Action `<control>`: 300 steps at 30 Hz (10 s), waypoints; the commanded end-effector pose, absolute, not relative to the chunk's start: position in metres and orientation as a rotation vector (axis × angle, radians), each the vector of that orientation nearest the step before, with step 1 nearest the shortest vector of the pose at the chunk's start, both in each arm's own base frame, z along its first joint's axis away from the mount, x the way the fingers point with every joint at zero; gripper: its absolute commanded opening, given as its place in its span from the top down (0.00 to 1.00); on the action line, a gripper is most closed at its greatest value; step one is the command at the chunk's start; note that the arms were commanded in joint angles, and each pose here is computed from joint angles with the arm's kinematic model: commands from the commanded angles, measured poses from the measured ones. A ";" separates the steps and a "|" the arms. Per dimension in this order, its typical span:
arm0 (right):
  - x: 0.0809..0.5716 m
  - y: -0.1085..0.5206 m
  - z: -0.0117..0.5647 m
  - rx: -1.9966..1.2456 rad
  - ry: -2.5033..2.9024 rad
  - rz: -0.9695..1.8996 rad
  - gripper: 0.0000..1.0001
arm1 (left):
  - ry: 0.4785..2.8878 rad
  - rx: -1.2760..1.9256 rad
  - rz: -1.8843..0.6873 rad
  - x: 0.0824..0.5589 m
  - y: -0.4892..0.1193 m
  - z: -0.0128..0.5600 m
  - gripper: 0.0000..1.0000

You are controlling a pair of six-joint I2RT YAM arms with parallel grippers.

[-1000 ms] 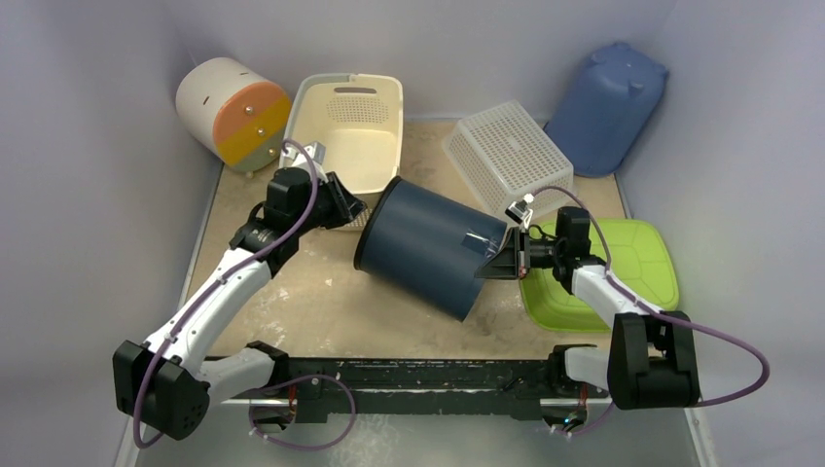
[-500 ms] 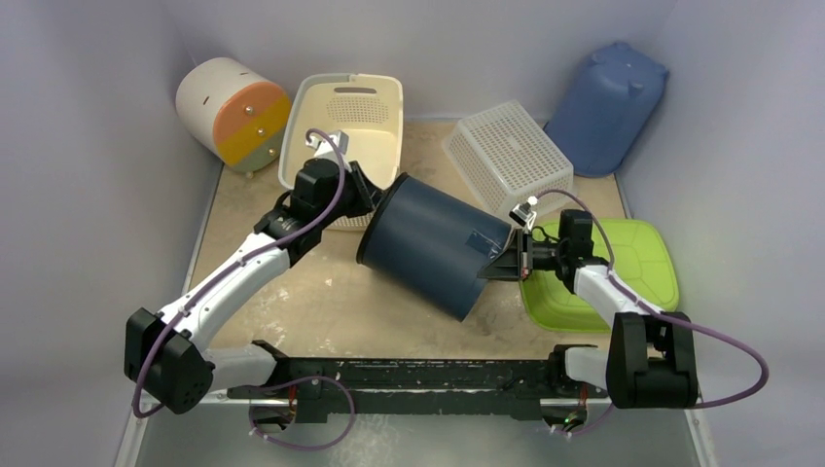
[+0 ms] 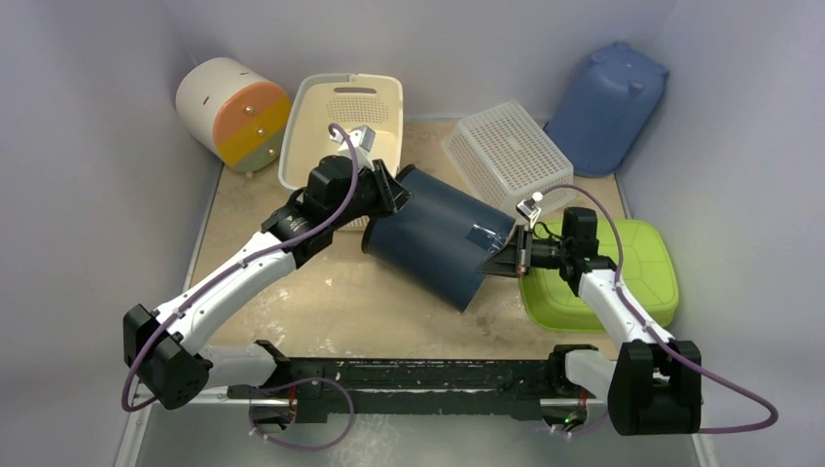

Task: Turn the large container upside down

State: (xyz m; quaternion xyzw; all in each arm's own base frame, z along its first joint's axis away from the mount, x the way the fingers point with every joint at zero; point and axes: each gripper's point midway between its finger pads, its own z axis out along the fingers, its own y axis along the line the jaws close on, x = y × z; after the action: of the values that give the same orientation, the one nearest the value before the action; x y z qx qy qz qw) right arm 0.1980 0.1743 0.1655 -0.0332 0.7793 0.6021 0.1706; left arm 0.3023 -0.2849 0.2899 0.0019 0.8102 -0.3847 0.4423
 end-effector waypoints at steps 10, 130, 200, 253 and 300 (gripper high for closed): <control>0.211 0.137 0.069 0.233 2.500 1.215 1.00 | 1.942 -0.094 -0.723 0.320 -0.225 0.295 0.34; 0.224 0.117 0.022 0.381 2.661 1.019 1.00 | 1.855 0.234 -0.859 0.452 -0.333 0.267 0.73; 0.307 0.052 0.197 0.348 2.262 0.496 0.70 | 1.760 0.543 -0.881 0.296 -0.399 0.393 0.36; 0.401 0.048 0.303 0.157 2.067 0.462 0.50 | 2.223 0.178 -0.258 0.562 -0.231 0.156 0.82; 0.382 0.047 0.301 0.163 2.070 0.463 0.50 | 1.466 -0.663 -1.304 0.546 -0.118 0.350 1.00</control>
State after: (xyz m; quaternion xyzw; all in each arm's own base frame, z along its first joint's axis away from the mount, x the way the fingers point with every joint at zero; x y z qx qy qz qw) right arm 0.3829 0.0477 0.2881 0.0803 0.8597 0.1886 0.4679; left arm 0.5543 -0.1220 0.2971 -0.3216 0.6445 -0.5137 0.4662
